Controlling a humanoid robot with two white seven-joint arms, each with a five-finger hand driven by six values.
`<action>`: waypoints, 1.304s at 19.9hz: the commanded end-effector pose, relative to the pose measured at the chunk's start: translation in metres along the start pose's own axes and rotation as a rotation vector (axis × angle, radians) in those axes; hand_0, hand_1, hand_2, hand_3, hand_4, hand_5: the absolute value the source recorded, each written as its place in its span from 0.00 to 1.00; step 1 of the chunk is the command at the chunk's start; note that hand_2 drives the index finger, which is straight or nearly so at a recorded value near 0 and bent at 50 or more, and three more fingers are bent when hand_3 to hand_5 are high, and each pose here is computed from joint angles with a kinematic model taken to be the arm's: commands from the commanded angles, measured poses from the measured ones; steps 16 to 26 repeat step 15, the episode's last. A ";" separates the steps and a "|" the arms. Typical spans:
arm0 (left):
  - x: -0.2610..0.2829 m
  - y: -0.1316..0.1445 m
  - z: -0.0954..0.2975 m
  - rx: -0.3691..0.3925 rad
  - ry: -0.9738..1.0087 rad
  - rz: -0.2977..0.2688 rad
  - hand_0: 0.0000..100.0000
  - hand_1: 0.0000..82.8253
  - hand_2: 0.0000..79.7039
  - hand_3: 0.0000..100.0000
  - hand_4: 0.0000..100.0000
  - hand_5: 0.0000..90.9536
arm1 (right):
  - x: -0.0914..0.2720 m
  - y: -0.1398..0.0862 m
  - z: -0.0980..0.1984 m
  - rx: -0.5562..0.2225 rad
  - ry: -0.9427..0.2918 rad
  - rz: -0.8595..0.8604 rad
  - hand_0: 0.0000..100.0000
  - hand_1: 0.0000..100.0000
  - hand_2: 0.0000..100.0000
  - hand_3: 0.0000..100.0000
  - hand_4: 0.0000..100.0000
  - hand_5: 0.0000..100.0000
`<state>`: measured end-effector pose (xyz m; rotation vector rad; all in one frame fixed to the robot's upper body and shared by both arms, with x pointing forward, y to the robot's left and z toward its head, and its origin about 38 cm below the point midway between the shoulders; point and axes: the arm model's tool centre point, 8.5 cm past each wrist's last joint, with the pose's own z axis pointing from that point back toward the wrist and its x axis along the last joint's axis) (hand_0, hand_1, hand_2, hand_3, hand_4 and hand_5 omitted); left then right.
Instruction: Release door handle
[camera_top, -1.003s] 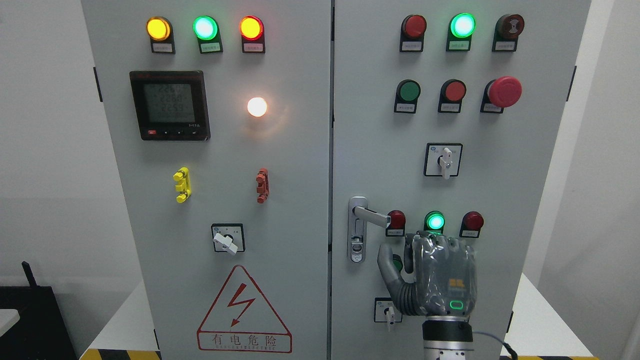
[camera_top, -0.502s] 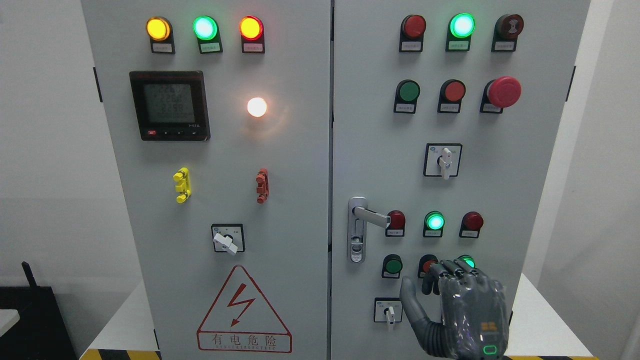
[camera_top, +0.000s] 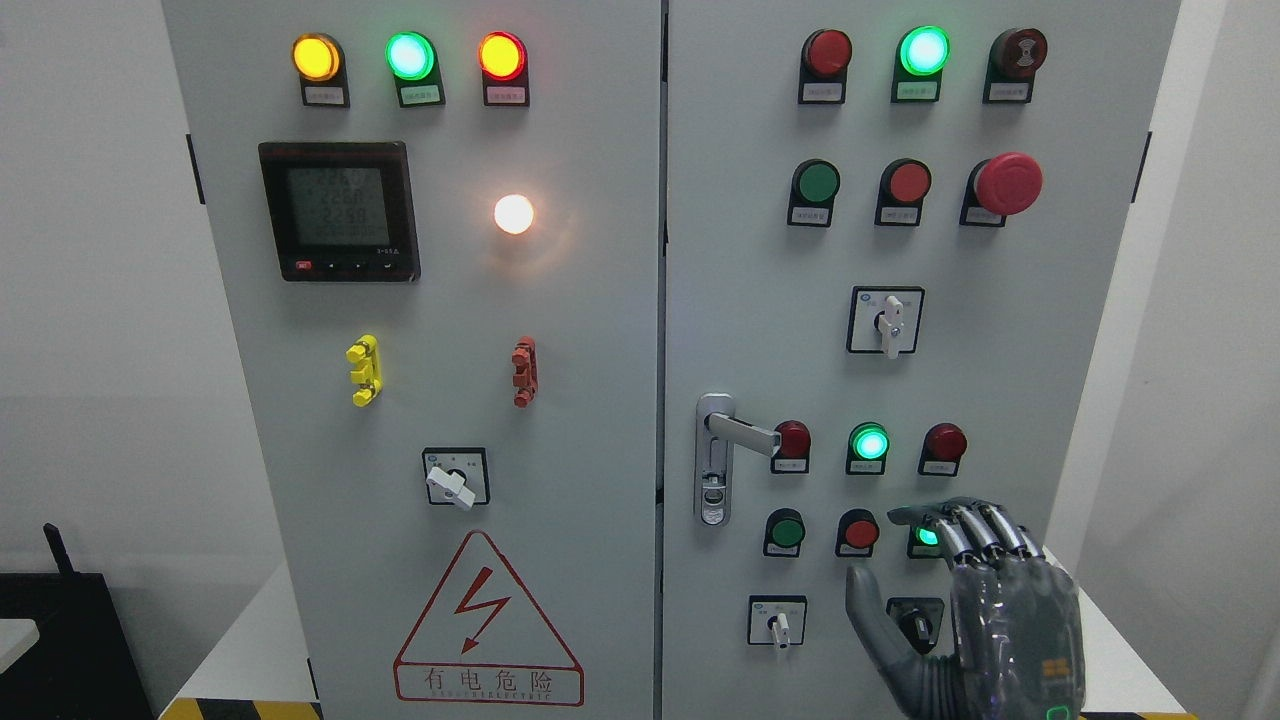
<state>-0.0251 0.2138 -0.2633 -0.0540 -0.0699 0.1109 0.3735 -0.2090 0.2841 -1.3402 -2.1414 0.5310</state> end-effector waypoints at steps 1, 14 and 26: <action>0.005 0.000 -0.001 -0.002 -0.015 -0.013 0.12 0.47 0.00 0.00 0.00 0.00 | -0.018 -0.015 0.000 -0.035 0.046 0.004 0.37 0.16 0.00 0.03 0.00 0.00; 0.005 0.000 -0.001 -0.002 -0.015 -0.013 0.12 0.47 0.00 0.00 0.00 0.00 | -0.007 -0.012 -0.004 -0.037 0.028 -0.022 0.37 0.18 0.05 0.08 0.05 0.03; 0.005 0.000 -0.001 -0.002 -0.015 -0.013 0.12 0.47 0.00 0.00 0.00 0.00 | -0.006 -0.011 -0.003 -0.034 0.025 -0.024 0.37 0.18 0.06 0.08 0.05 0.03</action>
